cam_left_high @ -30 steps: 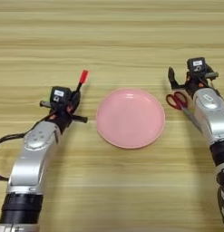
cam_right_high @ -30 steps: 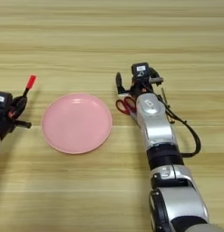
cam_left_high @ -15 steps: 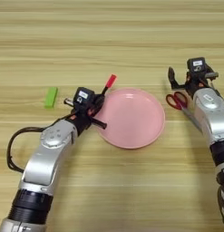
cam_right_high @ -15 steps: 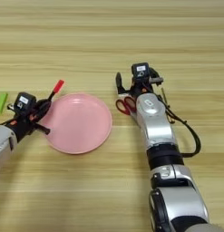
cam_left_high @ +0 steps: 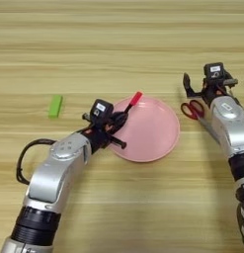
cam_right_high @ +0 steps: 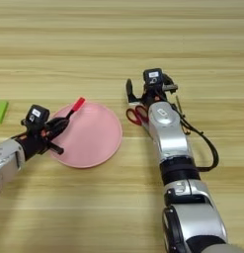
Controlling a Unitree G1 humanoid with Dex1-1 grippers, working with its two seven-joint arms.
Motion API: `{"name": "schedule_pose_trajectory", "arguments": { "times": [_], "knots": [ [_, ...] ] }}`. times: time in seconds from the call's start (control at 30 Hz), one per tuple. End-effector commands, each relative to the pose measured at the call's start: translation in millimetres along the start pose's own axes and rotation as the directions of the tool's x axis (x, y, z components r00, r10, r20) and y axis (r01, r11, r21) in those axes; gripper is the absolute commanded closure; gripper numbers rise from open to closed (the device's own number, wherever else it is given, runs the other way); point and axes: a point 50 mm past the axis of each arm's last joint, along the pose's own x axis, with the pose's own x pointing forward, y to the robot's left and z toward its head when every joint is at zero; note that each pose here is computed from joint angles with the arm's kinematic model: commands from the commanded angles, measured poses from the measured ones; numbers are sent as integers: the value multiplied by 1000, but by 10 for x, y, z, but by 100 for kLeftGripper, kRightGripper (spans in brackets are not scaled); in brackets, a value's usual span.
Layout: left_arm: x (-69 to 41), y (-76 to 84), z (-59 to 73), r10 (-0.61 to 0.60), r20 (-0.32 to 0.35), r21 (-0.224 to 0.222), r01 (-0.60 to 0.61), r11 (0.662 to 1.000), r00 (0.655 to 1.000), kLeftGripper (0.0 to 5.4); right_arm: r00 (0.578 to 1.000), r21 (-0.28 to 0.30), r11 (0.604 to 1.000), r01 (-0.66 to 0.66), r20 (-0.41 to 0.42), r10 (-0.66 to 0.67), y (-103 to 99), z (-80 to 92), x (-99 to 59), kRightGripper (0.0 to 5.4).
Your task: Move the objects on the table
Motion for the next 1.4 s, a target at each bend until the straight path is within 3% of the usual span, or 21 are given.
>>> {"name": "schedule_pose_trajectory", "arguments": {
  "times": [0.03, 0.4, 0.43, 0.8, 1.0, 1.4],
  "knots": [
    [32, -76, -8, -48, -20, -24, 48, 999, 999, 501, 1000, 5, 1000, 3, 14, -3, 6, 53, 26, 0],
    [44, -83, -50, -45, -58, 8, 45, 999, 997, 501, 1000, 6, 1000, 6, 16, -6, 0, 56, 22, 0],
    [44, -82, -51, -42, -60, 12, 43, 999, 997, 472, 1000, 6, 1000, 6, 16, -6, 0, 56, 22, 0],
    [48, -79, -55, -35, -63, 36, 37, 999, 997, 375, 1000, 5, 1000, 7, 15, -7, -4, 53, 21, 0],
    [59, 3, 26, 22, 4, 28, -22, 999, 1000, 317, 1000, 4, 1000, 6, 13, -6, -6, 44, 19, 0],
    [85, 220, 117, 173, 135, 68, -184, 981, 976, 213, 1000, -7, 1000, -13, -6, 13, -11, -38, -25, 0]
  ]
}}
